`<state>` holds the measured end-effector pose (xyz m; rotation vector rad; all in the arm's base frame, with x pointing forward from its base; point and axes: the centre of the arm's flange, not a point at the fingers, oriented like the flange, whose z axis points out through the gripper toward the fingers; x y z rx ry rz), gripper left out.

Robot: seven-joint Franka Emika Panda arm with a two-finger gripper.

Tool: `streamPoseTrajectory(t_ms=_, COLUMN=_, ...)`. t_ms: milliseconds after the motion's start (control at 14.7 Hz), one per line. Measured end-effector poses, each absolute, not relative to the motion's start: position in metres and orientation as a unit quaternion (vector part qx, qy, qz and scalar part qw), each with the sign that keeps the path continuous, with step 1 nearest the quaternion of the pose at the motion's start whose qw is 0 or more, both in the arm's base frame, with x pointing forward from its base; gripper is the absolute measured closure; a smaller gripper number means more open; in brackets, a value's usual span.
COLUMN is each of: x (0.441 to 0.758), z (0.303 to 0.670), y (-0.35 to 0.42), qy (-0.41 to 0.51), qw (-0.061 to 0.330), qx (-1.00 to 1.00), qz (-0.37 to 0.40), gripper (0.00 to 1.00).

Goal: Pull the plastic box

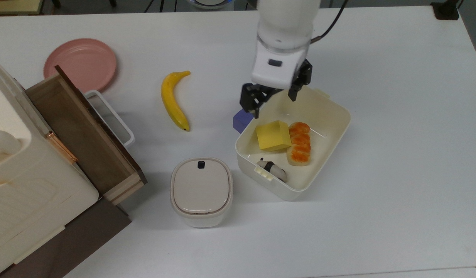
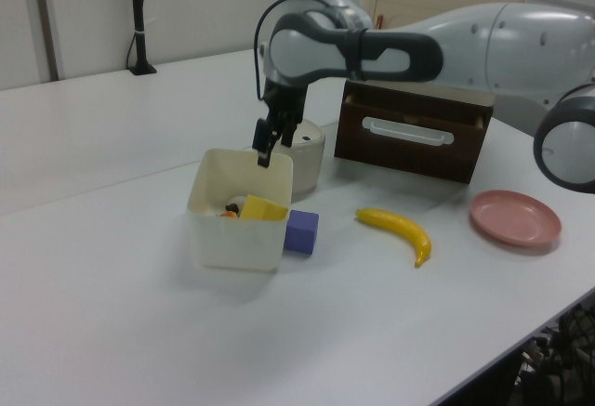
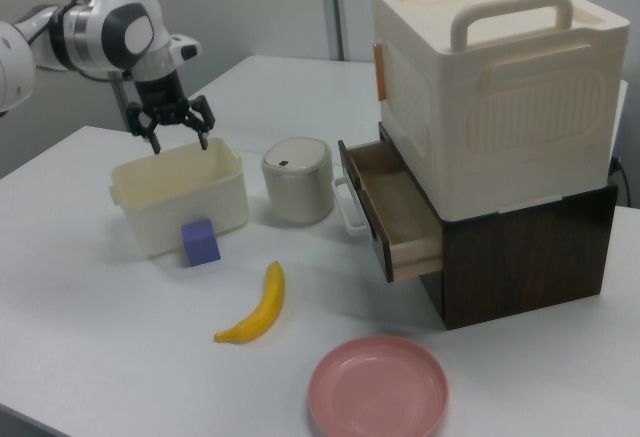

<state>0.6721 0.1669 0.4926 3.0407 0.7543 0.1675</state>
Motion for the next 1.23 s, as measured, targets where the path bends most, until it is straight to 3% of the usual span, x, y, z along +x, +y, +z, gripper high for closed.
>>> streamPoseTrajectory(t_ms=478, x=0.631, z=0.57, y=0.054, qy=0.07, qw=0.007, qx=0.998, qz=0.001, gripper=0.0)
streamPoseTrajectory(t_ms=1228, x=0.613, z=0.575, y=-0.007, qy=0.01, qw=0.008, qx=1.0, qz=-0.006, gripper=0.0)
